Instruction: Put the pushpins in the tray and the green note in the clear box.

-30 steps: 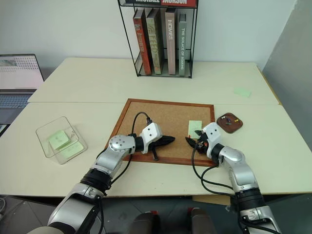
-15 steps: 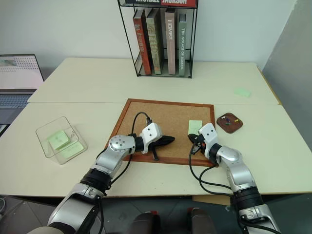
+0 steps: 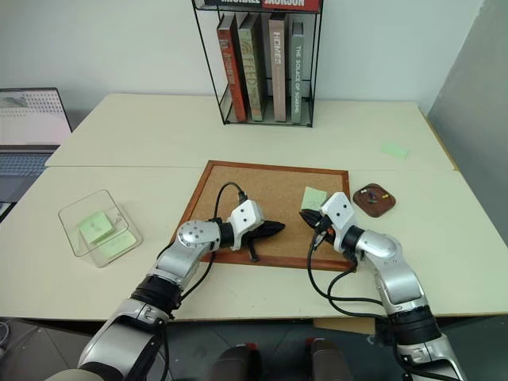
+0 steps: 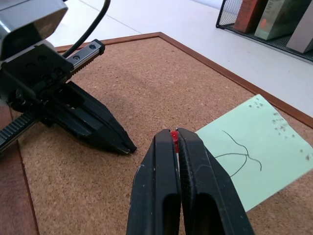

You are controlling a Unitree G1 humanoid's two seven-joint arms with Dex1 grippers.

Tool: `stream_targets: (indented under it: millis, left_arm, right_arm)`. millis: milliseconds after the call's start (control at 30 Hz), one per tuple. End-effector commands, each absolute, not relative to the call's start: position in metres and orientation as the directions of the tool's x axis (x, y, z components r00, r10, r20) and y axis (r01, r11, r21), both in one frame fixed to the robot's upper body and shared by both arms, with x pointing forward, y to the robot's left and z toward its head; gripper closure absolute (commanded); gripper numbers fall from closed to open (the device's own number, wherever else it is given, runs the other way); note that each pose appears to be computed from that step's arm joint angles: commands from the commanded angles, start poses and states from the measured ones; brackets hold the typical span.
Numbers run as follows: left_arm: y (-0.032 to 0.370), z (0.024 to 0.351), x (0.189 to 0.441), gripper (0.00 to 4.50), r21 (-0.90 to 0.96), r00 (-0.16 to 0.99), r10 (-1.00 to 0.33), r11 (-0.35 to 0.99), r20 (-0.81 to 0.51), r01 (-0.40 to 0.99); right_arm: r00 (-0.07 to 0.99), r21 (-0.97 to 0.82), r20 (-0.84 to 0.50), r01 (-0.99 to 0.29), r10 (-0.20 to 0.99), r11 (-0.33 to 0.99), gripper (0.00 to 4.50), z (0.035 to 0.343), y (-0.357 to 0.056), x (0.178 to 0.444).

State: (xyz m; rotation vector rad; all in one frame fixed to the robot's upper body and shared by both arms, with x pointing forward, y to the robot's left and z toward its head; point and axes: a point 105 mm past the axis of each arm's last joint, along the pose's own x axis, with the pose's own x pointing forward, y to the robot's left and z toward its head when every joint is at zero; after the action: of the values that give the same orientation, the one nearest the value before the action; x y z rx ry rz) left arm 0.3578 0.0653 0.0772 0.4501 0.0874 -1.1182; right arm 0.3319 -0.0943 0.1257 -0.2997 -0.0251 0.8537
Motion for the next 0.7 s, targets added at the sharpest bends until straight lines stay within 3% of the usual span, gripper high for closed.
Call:
stream_targets:
  millis: [33,233,267,700]
  left_arm:
    - [0.075,0.086,0.361,4.5,0.223,0.477,-0.841,0.43,-0.255,0.875]
    - [0.087,0.11,0.352,4.5,0.125,0.462,-0.865,0.446,-0.193,0.886]
    - [0.088,0.112,0.351,4.11,0.11,0.46,-0.867,0.447,-0.193,0.888]
    - [0.089,0.153,0.365,1.81,-0.16,0.525,-0.851,0.521,-0.017,0.838]
  right_arm:
    - [0.633,-0.338,-0.05,-0.739,0.773,0.583,4.42,0.147,-0.09,0.327]
    - [0.621,-0.365,-0.051,-0.741,0.782,0.564,4.42,0.147,-0.086,0.324]
    - [0.617,-0.371,-0.053,-0.742,0.785,0.558,4.5,0.147,-0.085,0.324]
    - [0.563,-0.544,-0.126,-0.727,0.817,0.418,4.5,0.141,-0.08,0.317]
